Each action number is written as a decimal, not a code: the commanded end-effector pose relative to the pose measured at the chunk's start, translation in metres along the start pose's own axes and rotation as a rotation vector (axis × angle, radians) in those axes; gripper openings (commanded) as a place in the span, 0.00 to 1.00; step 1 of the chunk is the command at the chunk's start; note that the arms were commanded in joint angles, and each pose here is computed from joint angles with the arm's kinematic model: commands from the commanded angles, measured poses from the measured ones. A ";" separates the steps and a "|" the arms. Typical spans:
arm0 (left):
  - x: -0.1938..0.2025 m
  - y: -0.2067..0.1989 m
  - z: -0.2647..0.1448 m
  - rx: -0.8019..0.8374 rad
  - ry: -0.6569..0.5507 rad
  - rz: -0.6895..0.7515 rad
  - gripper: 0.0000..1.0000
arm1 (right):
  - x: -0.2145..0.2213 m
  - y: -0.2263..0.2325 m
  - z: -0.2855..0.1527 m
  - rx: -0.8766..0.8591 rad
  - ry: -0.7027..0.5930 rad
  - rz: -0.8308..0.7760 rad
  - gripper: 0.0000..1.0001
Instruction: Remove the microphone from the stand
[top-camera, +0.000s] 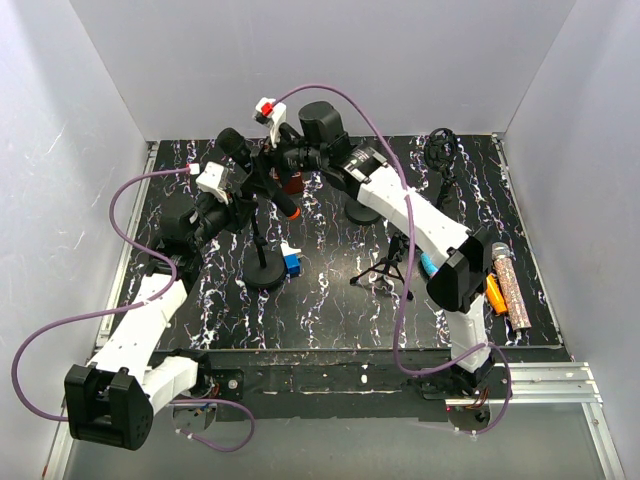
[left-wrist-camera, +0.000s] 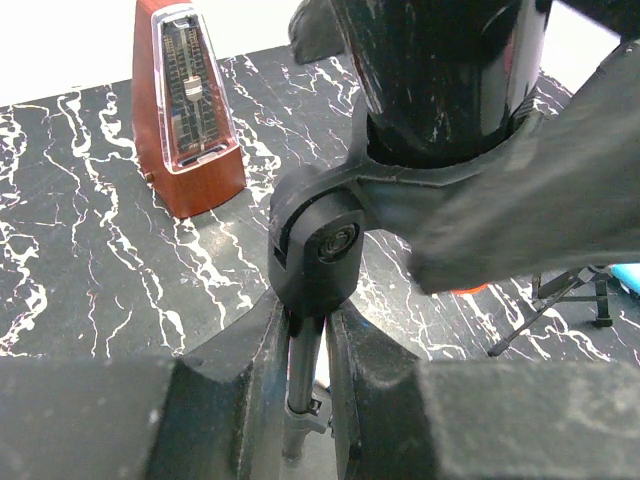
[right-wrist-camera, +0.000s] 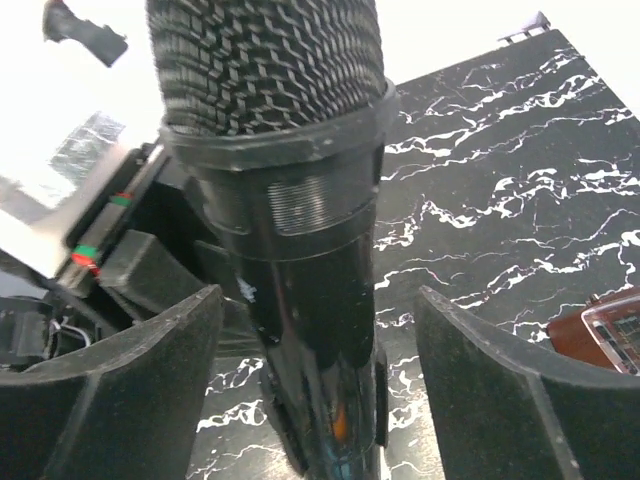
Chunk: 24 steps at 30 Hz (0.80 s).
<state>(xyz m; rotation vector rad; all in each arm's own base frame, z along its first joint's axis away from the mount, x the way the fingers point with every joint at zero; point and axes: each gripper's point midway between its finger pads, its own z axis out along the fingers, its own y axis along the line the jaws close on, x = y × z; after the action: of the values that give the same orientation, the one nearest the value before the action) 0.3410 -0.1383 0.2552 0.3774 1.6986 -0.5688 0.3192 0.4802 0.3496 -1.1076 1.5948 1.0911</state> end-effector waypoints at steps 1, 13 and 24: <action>0.004 -0.004 -0.005 0.012 0.013 -0.003 0.00 | -0.030 -0.006 0.009 0.056 -0.127 -0.101 0.79; 0.027 0.013 -0.009 -0.060 0.066 -0.017 0.00 | -0.090 -0.024 -0.019 0.220 -0.253 -0.138 0.01; 0.066 0.049 -0.021 -0.228 0.164 -0.044 0.00 | -0.161 -0.058 -0.105 0.465 -0.550 -0.120 0.01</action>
<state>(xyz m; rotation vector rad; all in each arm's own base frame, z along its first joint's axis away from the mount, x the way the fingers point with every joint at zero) 0.3477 -0.1262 0.2506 0.3403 1.6721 -0.5078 0.3505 0.4831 0.3573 -0.8826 1.5966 0.9069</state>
